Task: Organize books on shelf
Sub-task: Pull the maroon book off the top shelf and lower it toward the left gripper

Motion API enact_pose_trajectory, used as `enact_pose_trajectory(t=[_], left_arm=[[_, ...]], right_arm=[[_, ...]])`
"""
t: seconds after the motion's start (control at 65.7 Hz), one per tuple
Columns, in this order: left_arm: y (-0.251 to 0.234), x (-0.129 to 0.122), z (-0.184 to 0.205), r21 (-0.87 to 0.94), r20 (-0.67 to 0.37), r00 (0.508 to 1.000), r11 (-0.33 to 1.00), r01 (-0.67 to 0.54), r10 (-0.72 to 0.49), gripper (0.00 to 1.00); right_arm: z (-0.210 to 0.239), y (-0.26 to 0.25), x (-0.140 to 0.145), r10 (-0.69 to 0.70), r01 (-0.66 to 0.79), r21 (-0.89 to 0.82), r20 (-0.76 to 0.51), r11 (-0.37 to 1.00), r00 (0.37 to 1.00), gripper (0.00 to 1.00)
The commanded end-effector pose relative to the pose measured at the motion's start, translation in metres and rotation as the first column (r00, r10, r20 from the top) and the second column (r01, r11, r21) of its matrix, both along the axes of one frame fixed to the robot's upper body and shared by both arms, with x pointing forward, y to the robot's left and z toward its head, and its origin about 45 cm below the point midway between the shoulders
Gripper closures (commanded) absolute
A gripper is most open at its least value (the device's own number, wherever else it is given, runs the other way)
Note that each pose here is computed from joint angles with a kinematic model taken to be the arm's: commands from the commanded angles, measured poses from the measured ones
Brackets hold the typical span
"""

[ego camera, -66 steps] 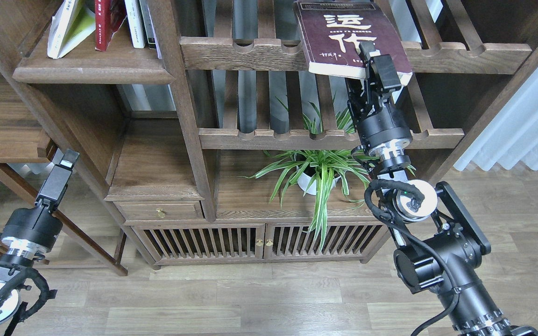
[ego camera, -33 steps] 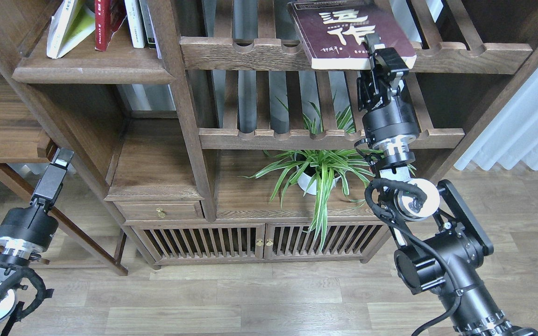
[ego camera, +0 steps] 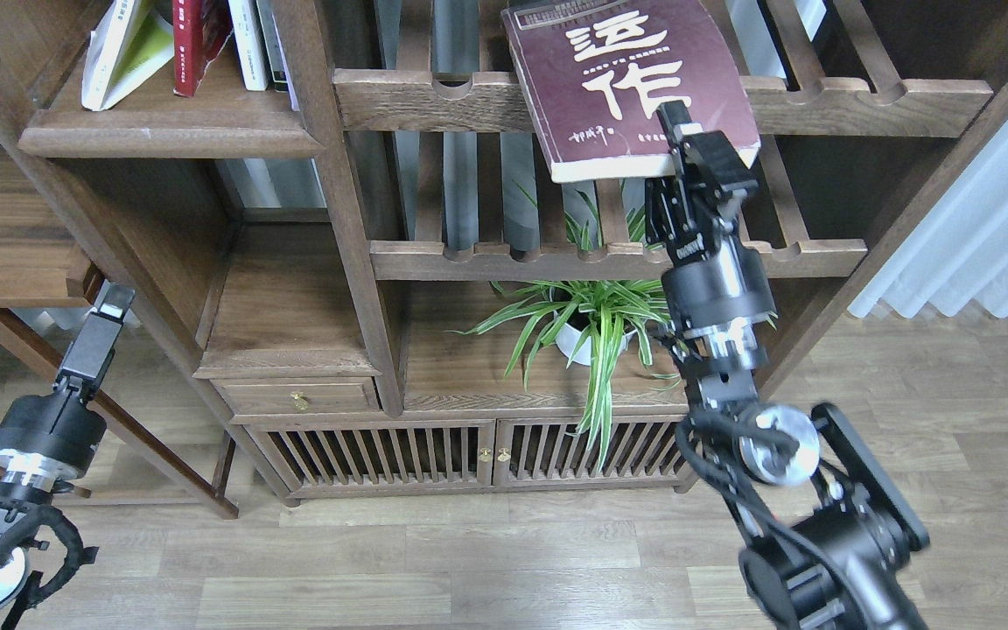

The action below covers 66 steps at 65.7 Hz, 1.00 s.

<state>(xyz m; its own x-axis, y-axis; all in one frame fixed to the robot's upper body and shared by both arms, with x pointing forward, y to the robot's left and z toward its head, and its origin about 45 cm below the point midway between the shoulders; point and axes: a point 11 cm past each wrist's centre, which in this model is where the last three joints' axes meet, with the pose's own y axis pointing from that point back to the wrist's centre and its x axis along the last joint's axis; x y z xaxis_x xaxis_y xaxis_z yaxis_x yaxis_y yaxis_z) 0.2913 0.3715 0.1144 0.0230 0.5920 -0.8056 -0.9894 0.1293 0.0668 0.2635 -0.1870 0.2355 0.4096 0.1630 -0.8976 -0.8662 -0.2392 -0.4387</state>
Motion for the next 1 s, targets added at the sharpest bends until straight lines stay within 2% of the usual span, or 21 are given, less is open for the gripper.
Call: enact_pose_trajectory(t=[0.0,0.167,0.228,0.35,0.457,0.639,0.852,0.989], left_arm=[[0.0,-0.016,-0.018,-0.002,-0.057,0.998,1.0,-0.004,0.004,0.0],[-0.017,-0.04,-0.044,-0.015,-0.142,0.989,0.999,0.04,-0.042,0.0],[-0.036,-0.047,-0.053,-0.083,-0.167,0.983,0.995,0.062,-0.075,0.0],[-0.076,-0.048,-0.059,-0.295,-0.189,0.973,0.953,0.071,-0.131,0.0],[-0.108,-0.041,-0.047,-0.448,-0.168,0.968,0.889,0.096,-0.188,0.0],[-0.146,-0.031,-0.031,-0.59,-0.137,0.96,0.799,0.119,-0.245,0.0],[-0.19,-0.064,-0.039,-0.612,-0.176,0.895,0.758,0.226,-0.409,0.0],[-0.201,-0.078,-0.04,-0.619,-0.188,0.869,0.742,0.257,-0.458,0.0]], right_arm=[[-0.042,-0.013,-0.04,0.035,-0.045,-0.075,-0.13,0.996,0.991,0.97],[-0.078,-0.016,-0.076,0.077,-0.111,-0.116,-0.266,0.987,0.961,0.97],[-0.097,-0.008,-0.087,0.119,-0.168,-0.128,-0.323,0.977,0.939,0.96],[-0.104,0.006,-0.091,0.179,-0.232,-0.119,-0.341,0.965,0.923,0.96],[-0.105,0.026,-0.095,0.26,-0.309,-0.096,-0.343,0.946,0.903,0.96],[-0.121,0.062,-0.111,0.37,-0.416,-0.04,-0.385,0.909,0.846,0.96],[-0.12,0.08,-0.104,0.395,-0.426,-0.002,-0.37,0.905,0.841,0.96],[-0.12,0.082,-0.104,0.398,-0.425,0.009,-0.369,0.905,0.84,0.96]])
